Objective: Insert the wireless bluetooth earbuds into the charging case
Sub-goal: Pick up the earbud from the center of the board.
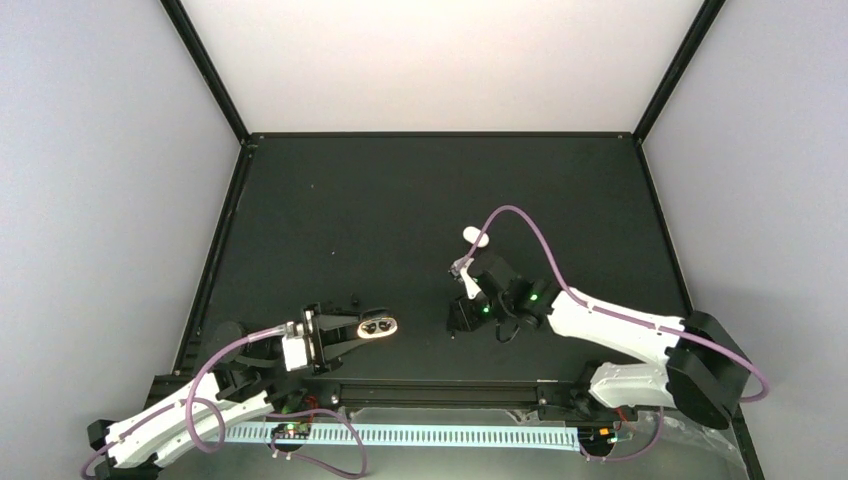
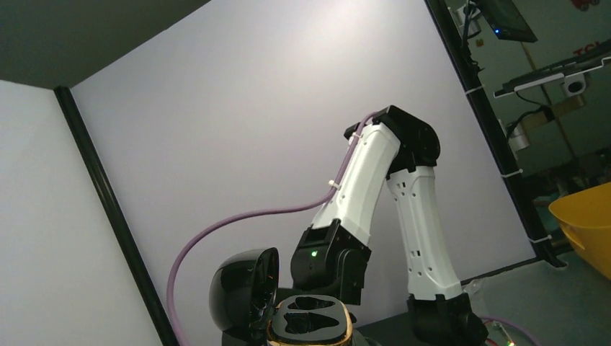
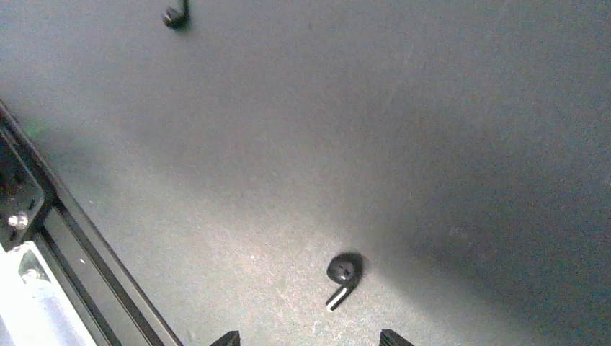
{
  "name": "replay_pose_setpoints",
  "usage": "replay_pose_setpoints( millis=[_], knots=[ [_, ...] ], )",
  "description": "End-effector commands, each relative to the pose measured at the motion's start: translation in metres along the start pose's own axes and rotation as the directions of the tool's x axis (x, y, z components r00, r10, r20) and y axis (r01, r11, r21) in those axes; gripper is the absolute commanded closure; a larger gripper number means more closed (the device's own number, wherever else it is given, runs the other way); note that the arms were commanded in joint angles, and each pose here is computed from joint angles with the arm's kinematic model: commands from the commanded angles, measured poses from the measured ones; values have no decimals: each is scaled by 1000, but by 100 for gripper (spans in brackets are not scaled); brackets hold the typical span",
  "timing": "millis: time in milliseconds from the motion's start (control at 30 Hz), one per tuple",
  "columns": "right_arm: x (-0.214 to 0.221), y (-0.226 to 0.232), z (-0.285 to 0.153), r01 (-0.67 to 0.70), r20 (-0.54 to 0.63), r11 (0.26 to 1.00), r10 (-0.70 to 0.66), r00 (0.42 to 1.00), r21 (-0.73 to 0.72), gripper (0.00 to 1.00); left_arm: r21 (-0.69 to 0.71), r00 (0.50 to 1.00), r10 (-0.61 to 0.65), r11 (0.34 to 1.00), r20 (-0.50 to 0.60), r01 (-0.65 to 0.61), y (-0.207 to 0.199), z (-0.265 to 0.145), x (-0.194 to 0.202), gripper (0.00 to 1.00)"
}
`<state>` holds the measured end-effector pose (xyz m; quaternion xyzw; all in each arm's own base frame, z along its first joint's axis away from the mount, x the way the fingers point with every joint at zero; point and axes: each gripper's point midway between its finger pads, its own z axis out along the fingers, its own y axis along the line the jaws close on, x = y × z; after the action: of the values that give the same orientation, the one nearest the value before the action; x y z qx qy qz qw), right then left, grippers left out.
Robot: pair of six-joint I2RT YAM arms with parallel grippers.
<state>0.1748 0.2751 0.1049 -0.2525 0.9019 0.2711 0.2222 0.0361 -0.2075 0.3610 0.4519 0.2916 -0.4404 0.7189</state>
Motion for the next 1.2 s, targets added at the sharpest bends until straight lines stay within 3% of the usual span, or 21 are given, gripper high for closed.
replay_pose_setpoints(
  millis=[0, 533, 1167],
  knots=[
    [13, -4, 14, -40, -63, 999, 40, 997, -3, 52, -34, 999, -10, 999, 45, 12, 6, -2, -14, 98],
    [13, -30, 52, -136, -178, 967, 175, 968, 214, 54, -66, 1000, -20, 998, 19, 21, 9, -6, -6, 98],
    [35, -29, 77, -96, -242, 918, 200, 950, 384, 66, -85, 999, -29, 996, 29, 31, 11, -10, -10, 98]
  ],
)
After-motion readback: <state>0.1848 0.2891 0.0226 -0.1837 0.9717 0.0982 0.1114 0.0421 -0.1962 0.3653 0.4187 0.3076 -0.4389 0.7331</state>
